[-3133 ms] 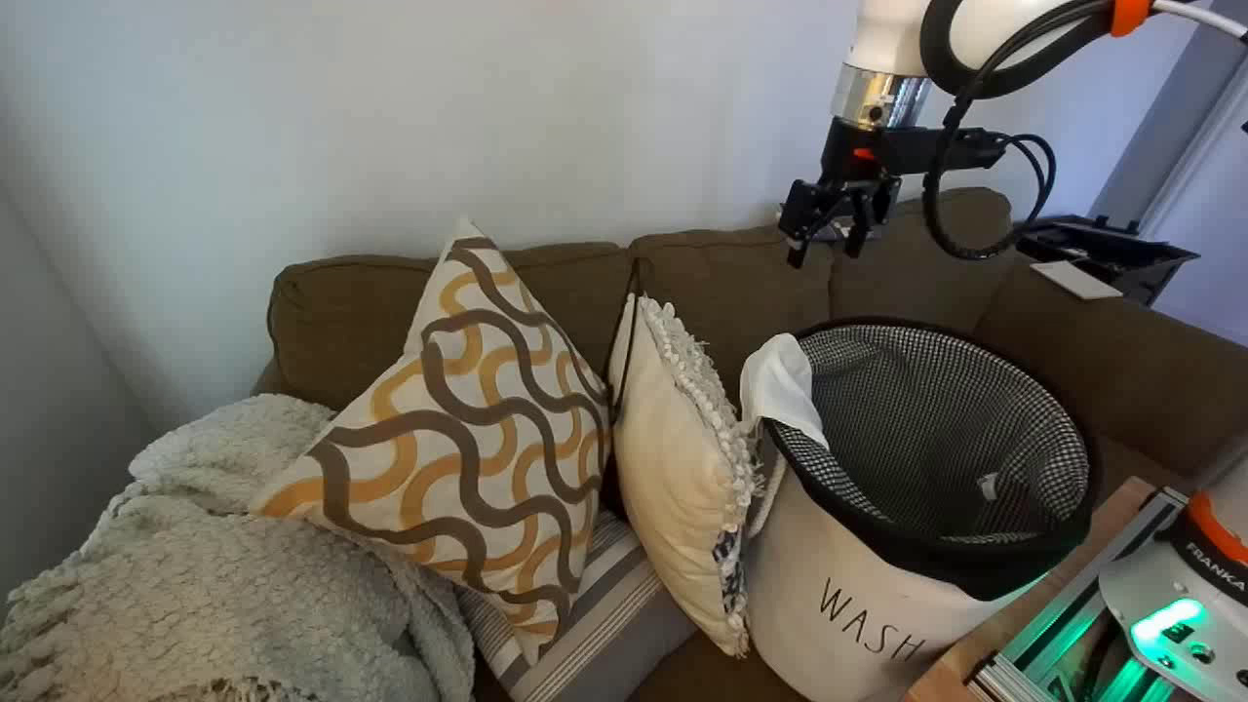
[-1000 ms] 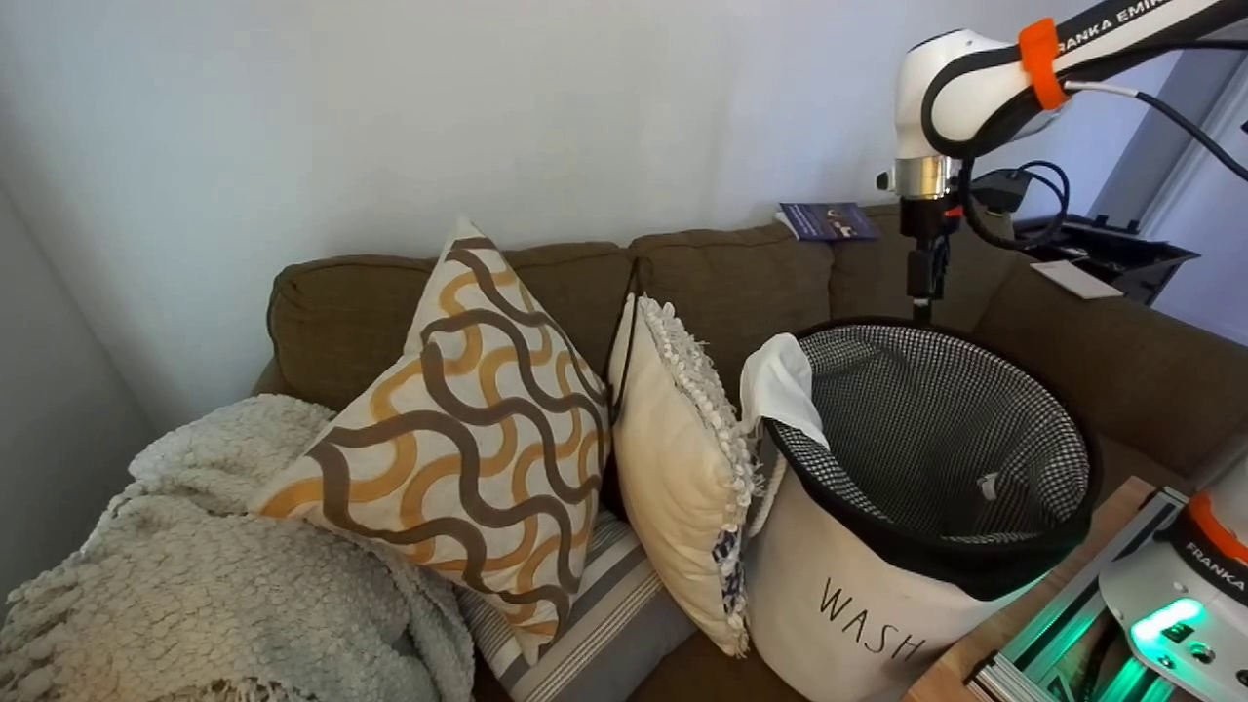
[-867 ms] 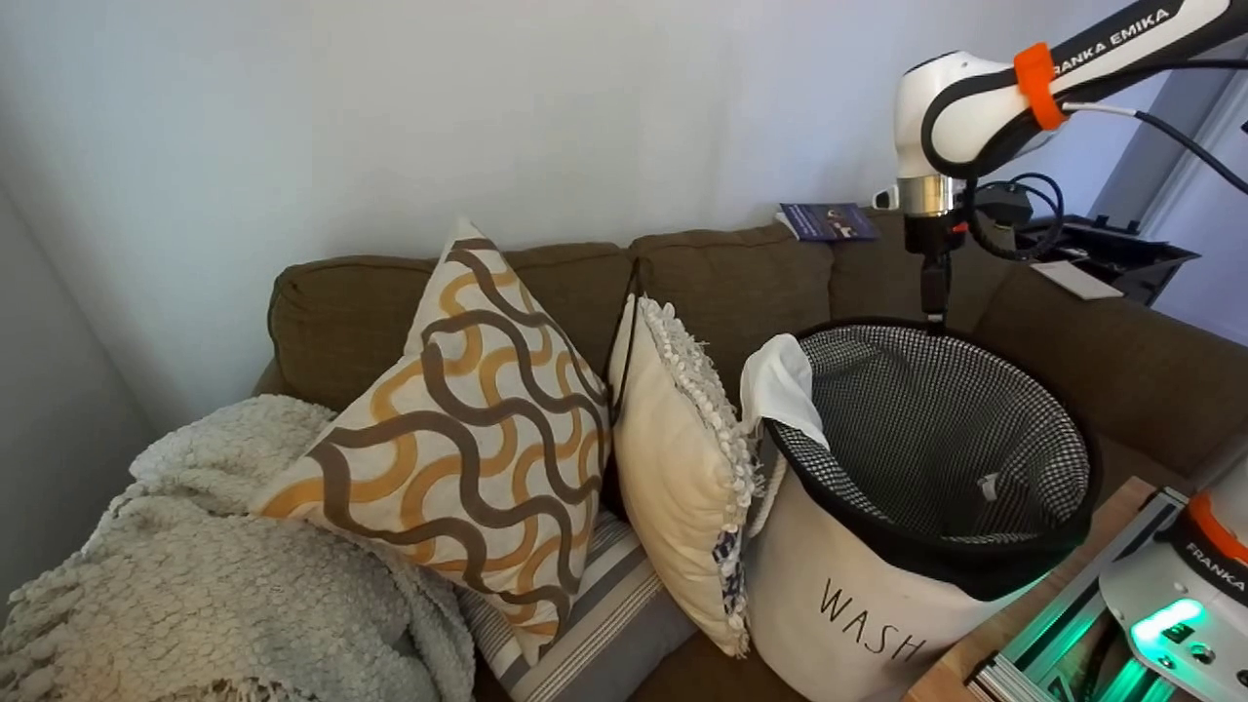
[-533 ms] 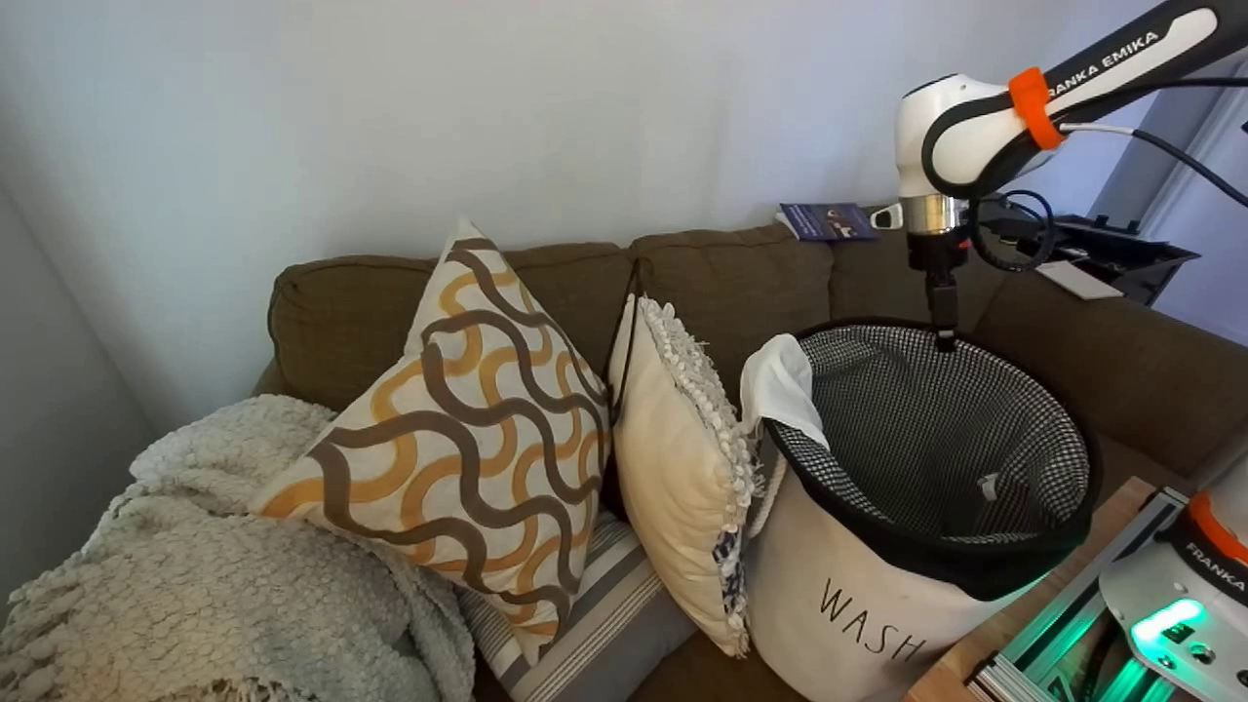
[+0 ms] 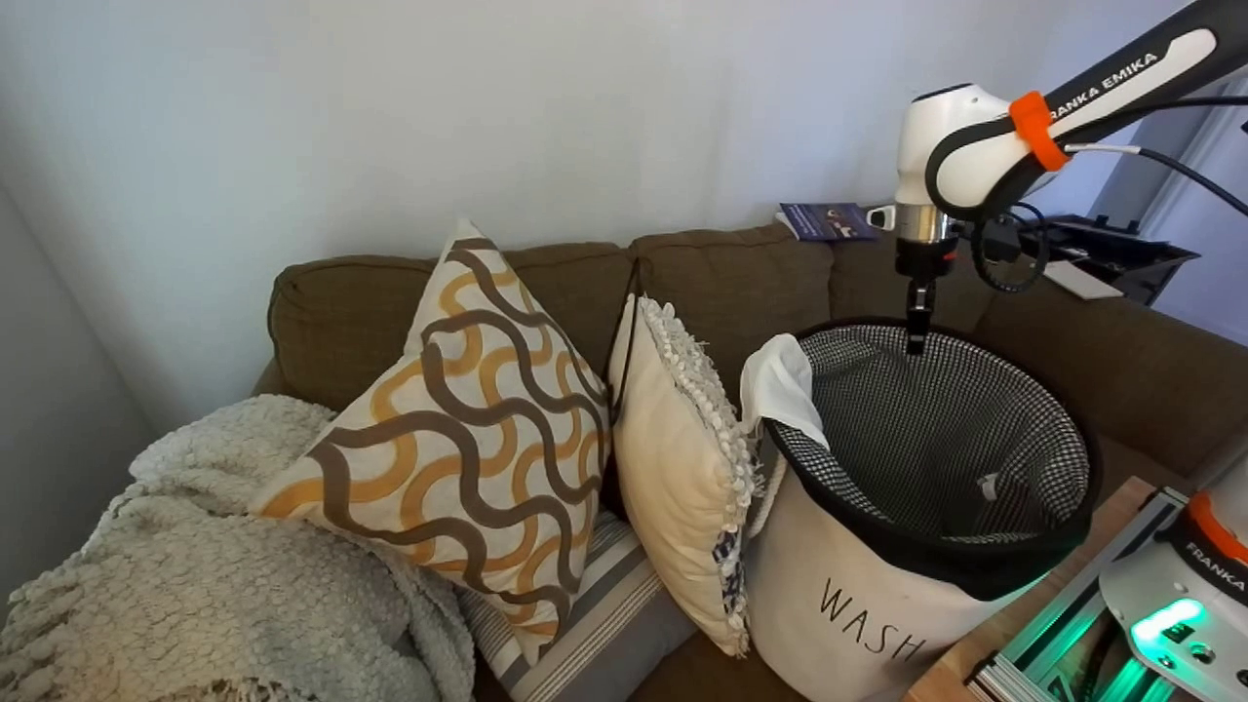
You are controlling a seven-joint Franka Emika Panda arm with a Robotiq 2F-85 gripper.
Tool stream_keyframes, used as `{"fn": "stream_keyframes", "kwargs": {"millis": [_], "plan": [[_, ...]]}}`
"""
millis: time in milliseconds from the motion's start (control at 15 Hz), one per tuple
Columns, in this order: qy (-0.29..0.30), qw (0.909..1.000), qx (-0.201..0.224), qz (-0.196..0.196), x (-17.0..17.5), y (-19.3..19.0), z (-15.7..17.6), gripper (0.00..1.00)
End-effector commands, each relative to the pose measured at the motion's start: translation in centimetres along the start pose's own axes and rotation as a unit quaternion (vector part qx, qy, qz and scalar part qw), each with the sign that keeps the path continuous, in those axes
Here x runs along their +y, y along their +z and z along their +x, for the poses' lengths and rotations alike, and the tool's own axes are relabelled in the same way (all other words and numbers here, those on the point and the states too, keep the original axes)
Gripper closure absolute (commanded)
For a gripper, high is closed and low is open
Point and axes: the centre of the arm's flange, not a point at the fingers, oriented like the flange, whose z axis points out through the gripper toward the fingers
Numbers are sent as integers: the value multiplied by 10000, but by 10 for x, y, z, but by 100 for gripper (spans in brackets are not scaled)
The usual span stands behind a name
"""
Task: Move the laundry bag to the right on the couch
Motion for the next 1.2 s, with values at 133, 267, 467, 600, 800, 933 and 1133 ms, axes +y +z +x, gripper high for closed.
{"fn": "stream_keyframes", "kwargs": {"millis": [133, 267, 467, 600, 800, 933, 1133], "plan": [[534, 9978, 83, -372, -19, 9, -15, 100], [669, 9968, 214, -379, -8, -3, -21, 99], [1146, 9920, 469, -262, 38, -22, -28, 99], [1548, 9860, 625, 16, 86, -42, -43, 99], [2236, 9700, 944, 123, 142, -75, -72, 99], [2545, 9595, 1205, 106, 173, -106, -95, 99], [2806, 9503, 1342, 127, 203, -113, -107, 99]]}}
